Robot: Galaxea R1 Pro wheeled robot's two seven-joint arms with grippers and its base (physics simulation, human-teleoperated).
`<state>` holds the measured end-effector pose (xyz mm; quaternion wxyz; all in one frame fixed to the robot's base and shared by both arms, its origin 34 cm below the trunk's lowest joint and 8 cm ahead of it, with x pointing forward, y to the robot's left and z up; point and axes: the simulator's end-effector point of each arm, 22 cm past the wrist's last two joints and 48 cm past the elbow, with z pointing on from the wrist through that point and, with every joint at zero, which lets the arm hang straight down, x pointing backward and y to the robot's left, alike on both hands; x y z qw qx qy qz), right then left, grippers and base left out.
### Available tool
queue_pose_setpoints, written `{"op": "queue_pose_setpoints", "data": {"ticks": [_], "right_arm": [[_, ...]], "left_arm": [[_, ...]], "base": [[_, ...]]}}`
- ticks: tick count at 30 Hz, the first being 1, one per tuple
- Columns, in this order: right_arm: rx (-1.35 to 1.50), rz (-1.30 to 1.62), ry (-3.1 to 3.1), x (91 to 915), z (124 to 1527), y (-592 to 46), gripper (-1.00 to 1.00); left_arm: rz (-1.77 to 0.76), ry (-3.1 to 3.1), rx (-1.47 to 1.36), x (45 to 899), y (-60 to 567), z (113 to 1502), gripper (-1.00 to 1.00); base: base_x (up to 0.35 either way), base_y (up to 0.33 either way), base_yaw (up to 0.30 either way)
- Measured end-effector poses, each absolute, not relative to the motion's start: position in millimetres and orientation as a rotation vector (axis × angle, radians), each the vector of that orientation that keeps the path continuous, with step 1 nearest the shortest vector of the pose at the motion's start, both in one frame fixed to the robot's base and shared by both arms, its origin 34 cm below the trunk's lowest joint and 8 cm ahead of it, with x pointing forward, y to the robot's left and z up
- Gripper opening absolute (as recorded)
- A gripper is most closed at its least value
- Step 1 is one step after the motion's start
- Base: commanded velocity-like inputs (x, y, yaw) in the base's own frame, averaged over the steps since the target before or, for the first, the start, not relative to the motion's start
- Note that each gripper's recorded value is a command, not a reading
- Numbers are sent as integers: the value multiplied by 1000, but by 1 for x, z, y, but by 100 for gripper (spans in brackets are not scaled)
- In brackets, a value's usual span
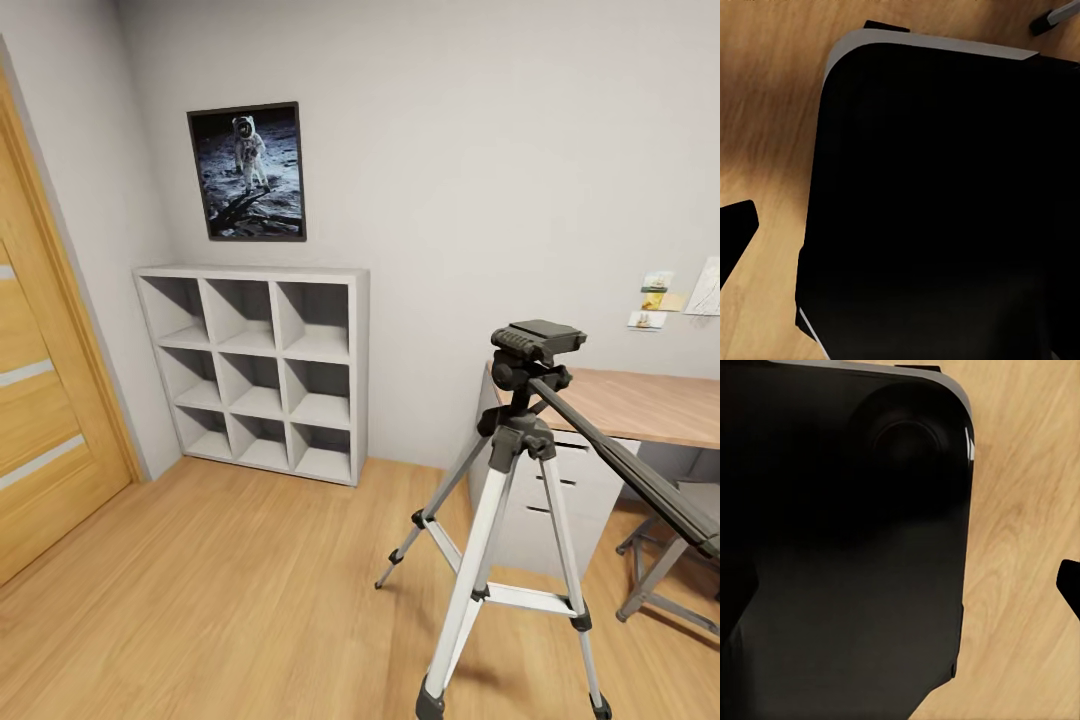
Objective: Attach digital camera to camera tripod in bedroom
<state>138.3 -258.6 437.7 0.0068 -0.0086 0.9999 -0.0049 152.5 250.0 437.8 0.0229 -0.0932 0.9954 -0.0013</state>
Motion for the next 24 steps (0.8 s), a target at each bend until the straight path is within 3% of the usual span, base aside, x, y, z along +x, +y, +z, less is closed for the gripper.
{"op": "queue_pose_setpoints", "data": {"ticks": [24], "right_arm": [[-27,-15,3128,138,438,-258,100]], "left_arm": [[-4,3082,-290,152,250,438,100]], "base": [[-12,10,0]]}}
